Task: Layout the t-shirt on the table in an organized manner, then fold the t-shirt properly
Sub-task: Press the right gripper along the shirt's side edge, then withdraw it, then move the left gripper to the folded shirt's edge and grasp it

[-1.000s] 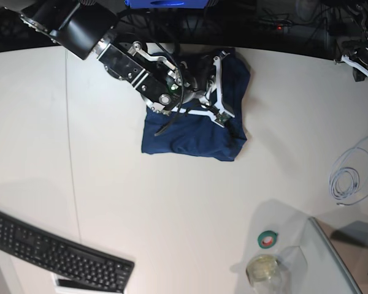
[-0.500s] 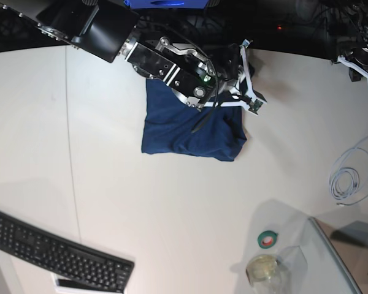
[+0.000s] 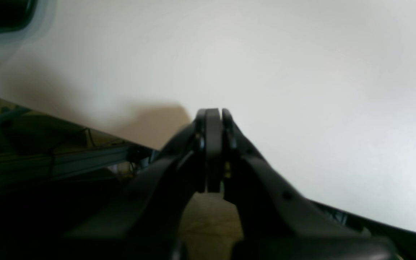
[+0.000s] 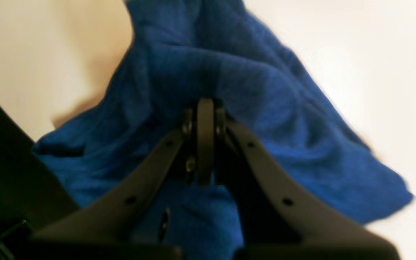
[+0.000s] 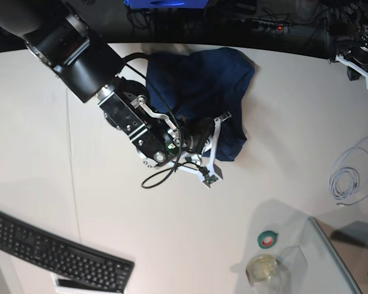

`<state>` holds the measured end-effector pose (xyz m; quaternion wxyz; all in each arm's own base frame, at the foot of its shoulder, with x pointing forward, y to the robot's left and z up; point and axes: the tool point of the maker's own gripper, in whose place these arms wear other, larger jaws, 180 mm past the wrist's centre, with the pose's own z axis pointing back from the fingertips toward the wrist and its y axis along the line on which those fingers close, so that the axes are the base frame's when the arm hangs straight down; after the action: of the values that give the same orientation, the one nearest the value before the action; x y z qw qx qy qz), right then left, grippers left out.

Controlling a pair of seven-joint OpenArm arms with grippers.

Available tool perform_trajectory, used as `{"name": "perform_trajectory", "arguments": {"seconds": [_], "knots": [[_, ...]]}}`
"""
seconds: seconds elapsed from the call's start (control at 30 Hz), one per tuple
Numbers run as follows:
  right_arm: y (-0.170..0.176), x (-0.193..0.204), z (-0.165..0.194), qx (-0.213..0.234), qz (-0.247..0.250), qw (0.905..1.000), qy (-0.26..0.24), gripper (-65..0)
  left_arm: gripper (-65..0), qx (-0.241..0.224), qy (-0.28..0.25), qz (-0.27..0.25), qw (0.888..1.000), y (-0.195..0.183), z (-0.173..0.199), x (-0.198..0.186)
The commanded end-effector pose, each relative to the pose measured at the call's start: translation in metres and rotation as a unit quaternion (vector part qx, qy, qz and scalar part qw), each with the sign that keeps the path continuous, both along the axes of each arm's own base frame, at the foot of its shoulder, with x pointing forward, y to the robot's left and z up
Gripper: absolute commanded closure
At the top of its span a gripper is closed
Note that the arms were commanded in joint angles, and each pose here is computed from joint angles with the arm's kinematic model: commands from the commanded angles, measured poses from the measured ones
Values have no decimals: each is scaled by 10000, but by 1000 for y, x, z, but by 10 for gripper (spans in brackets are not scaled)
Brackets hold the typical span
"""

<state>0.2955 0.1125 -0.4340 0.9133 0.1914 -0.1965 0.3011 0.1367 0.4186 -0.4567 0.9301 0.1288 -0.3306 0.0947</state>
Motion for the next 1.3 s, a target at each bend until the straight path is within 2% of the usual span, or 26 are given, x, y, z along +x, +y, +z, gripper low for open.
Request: {"name": "perform_trajectory", "arguments": {"seconds": [0.0,0.13,0.37,0.57,0.7,0.8,0.87,0.97,1.07,1.2,1.23,1.27], "knots": [[13,17,16,196,2,9995,-251,0,0,168,-188,-39,9997,9,14,8],[20,24,6,163,-82,9997,-187,0,0,164,-182,-35,9997,9,13,8],[30,51,8,288,-162,9975,-621,0,0,140,-200,-49,9997,7,13,10],[25,69,0,481,-450,9928,-997,0,0,-223,-47,-706,9972,-46,-11,34],[24,76,15,610,-441,9901,-1182,0,0,-405,-138,-1291,9907,-92,-14,54],[7,76,46,834,-494,9859,-1367,0,0,-498,-495,-1722,9826,-134,3,75],[-10,74,70,1118,-751,9794,-1507,0,0,-555,-692,-2042,9749,-161,15,88],[-49,71,93,1307,-1196,9700,-1665,0,0,-673,-598,-2455,9652,-197,25,96],[-94,62,94,1160,-1540,9663,-1708,0,0,-1237,-895,-2634,9525,-235,42,107],[-142,44,71,800,-1849,9669,-1565,0,0,-2246,-1429,-2333,9353,-254,63,116],[-151,39,63,699,-1898,9678,-1498,0,-12,-2458,-1515,-2274,9300,-256,67,117],[-160,35,55,589,-1940,9688,-1426,0,-143,-2660,-1558,-2246,9244,-262,69,117]]}}
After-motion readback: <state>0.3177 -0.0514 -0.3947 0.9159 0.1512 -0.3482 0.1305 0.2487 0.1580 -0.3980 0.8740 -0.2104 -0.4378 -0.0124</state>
